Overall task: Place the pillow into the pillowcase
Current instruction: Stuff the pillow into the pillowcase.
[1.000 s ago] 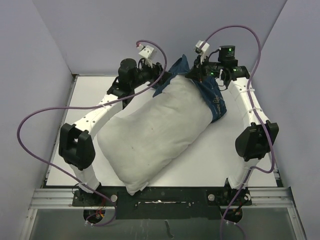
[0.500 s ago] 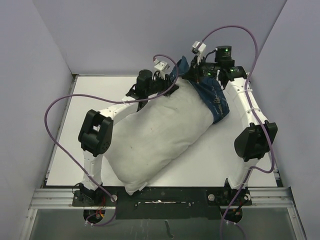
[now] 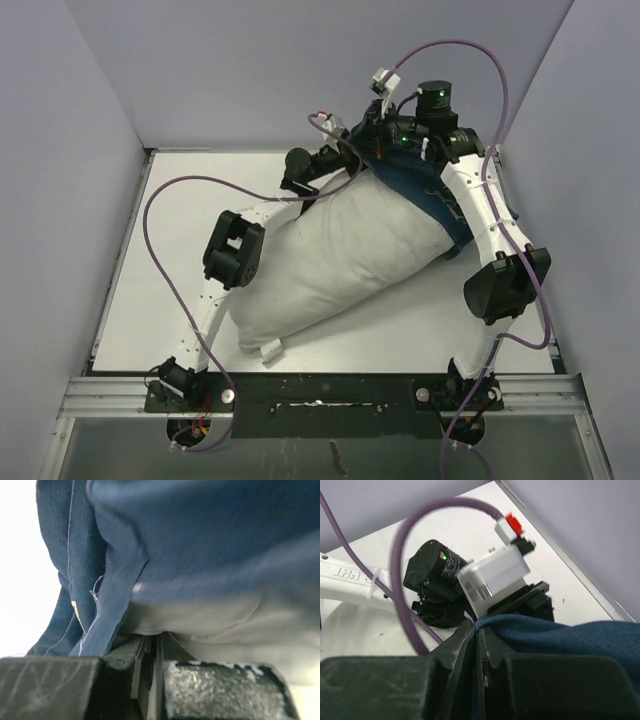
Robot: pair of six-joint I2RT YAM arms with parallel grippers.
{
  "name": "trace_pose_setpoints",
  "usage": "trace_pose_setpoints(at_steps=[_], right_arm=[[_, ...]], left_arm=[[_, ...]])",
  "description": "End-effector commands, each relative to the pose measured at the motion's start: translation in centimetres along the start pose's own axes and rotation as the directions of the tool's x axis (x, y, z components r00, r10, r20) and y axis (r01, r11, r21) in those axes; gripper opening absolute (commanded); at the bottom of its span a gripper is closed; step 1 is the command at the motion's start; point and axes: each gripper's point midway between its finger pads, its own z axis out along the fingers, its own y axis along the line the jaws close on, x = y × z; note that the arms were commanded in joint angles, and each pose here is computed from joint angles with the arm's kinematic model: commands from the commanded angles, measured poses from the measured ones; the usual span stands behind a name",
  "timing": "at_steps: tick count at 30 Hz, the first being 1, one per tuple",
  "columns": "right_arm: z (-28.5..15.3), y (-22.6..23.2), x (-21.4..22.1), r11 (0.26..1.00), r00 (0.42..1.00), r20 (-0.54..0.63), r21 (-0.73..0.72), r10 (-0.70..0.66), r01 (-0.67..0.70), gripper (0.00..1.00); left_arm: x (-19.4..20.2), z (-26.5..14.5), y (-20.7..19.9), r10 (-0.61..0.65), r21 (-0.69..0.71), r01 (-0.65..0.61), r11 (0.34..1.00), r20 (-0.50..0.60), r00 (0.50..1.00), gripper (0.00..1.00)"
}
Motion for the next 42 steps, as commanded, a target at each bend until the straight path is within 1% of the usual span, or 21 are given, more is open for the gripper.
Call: trace_pose_setpoints(at_steps=[1, 4, 6, 9, 11, 14, 15, 16, 18, 21, 22, 25, 27, 29, 31, 32, 34, 36, 38, 40, 42], right_arm=[[-2.4, 4.7, -5.9, 0.993, 0.987, 0.147, -0.090, -0.060, 0.074, 0.00], [-4.2, 0.8, -1.5, 0.992, 0.988, 0.095, 0.001, 0.122, -0.123, 0.00], [-5.5, -2.2, 1.8, 0.966, 0.969, 0.066, 0.081, 0.239, -0.244, 0.00], [-6.8, -5.9, 5.9, 0.924, 0.943, 0.016, 0.194, 0.332, -0.329, 0.00], [-6.6, -6.8, 6.7, 0.920, 0.941, -0.004, 0.212, 0.339, -0.330, 0.00], [-4.4, -4.9, 5.1, 0.949, 0.960, -0.023, 0.154, 0.280, -0.274, 0.00], [-3.6, -3.9, 4.5, 0.957, 0.964, -0.034, 0.139, 0.262, -0.255, 0.00], [-2.8, -3.4, 4.3, 0.959, 0.966, -0.040, 0.135, 0.255, -0.248, 0.00], [-2.1, -2.8, 4.1, 0.951, 0.954, -0.033, 0.096, 0.299, -0.295, 0.00], [-2.3, -2.1, 2.2, 0.952, 0.954, 0.009, 0.052, 0.301, -0.301, 0.00], [-2.3, -1.5, 1.3, 0.956, 0.956, 0.024, 0.019, 0.292, -0.292, 0.00], [-2.3, 2.3, -1.5, 0.958, 0.967, 0.045, -0.154, 0.253, -0.243, 0.00], [-2.3, 4.0, -3.1, 0.940, 0.958, 0.056, -0.219, 0.281, -0.263, 0.00], [-3.0, 3.5, -4.9, 0.911, 0.924, 0.104, -0.237, 0.368, -0.337, 0.00], [-4.0, 0.3, -5.1, 0.912, 0.902, 0.155, -0.139, 0.404, -0.385, 0.00], [-4.6, -2.0, -4.0, 0.914, 0.900, 0.161, -0.055, 0.405, -0.401, 0.00], [-6.1, -7.6, 0.1, 0.878, 0.887, 0.149, 0.140, 0.438, -0.457, 0.00], [-7.0, -10.8, 4.7, 0.829, 0.862, 0.103, 0.239, 0.496, -0.506, 0.00], [-5.8, -10.2, 7.9, 0.824, 0.852, 0.022, 0.245, 0.523, -0.512, 0.00], [-3.5, -7.6, 9.4, 0.844, 0.854, -0.062, 0.207, 0.516, -0.495, 0.00], [-2.8, -7.0, 9.7, 0.844, 0.852, -0.074, 0.207, 0.518, -0.495, 0.00]], left_arm=[[-13.9, 3.4, -5.6, 0.222, 0.104, -0.271, 0.957, 0.344, 0.913, 0.00], [-16.2, 2.4, -6.1, 0.223, 0.068, -0.279, 0.958, 0.434, 0.873, 0.00], [-16.6, 2.2, -6.7, 0.218, 0.063, -0.276, 0.959, 0.456, 0.863, 0.00], [-14.9, 2.8, -7.5, 0.196, 0.107, -0.262, 0.959, 0.419, 0.887, 0.00], [-12.6, 3.4, -7.4, 0.166, 0.131, -0.230, 0.964, 0.381, 0.910, 0.00], [-8.5, 4.1, -7.2, 0.115, 0.178, -0.176, 0.968, 0.308, 0.944, 0.00], [-7.3, 4.3, -6.9, 0.066, 0.180, -0.122, 0.976, 0.290, 0.955, 0.00], [-7.8, 3.7, -6.3, 0.043, 0.160, -0.104, 0.982, 0.344, 0.938, 0.00], [-8.1, 2.6, -5.9, 0.042, 0.172, -0.117, 0.978, 0.386, 0.922, 0.00], [-8.3, 1.6, -5.4, 0.067, 0.148, -0.126, 0.981, 0.353, 0.933, 0.00], [-7.6, 1.3, -5.3, 0.060, 0.151, -0.114, 0.982, 0.324, 0.944, 0.00], [-6.7, 1.1, -5.3, 0.033, 0.177, -0.090, 0.980, 0.303, 0.953, 0.00], [-6.3, 1.6, -5.2, 0.037, 0.174, -0.091, 0.981, 0.293, 0.955, 0.00], [-5.6, 2.2, -4.7, 0.061, 0.131, -0.100, 0.986, 0.272, 0.960, 0.00], [-5.0, 2.7, -4.6, 0.112, 0.081, -0.136, 0.987, 0.247, 0.963, 0.00], [-5.1, 2.9, -5.1, 0.130, 0.081, -0.154, 0.985, 0.246, 0.960, 0.00], [-5.5, 3.3, -6.8, 0.138, 0.124, -0.174, 0.977, 0.255, 0.957, 0.00], [-4.8, 3.4, -8.2, 0.131, 0.187, -0.176, 0.966, 0.229, 0.964, 0.00], [-3.7, 3.5, -8.8, 0.114, 0.234, -0.159, 0.959, 0.196, 0.974, 0.00], [-2.2, 3.6, -8.8, 0.090, 0.276, -0.133, 0.952, 0.162, 0.983, 0.00], [-1.9, 2.7, -8.1, 0.079, 0.271, -0.123, 0.955, 0.169, 0.982, 0.00]])
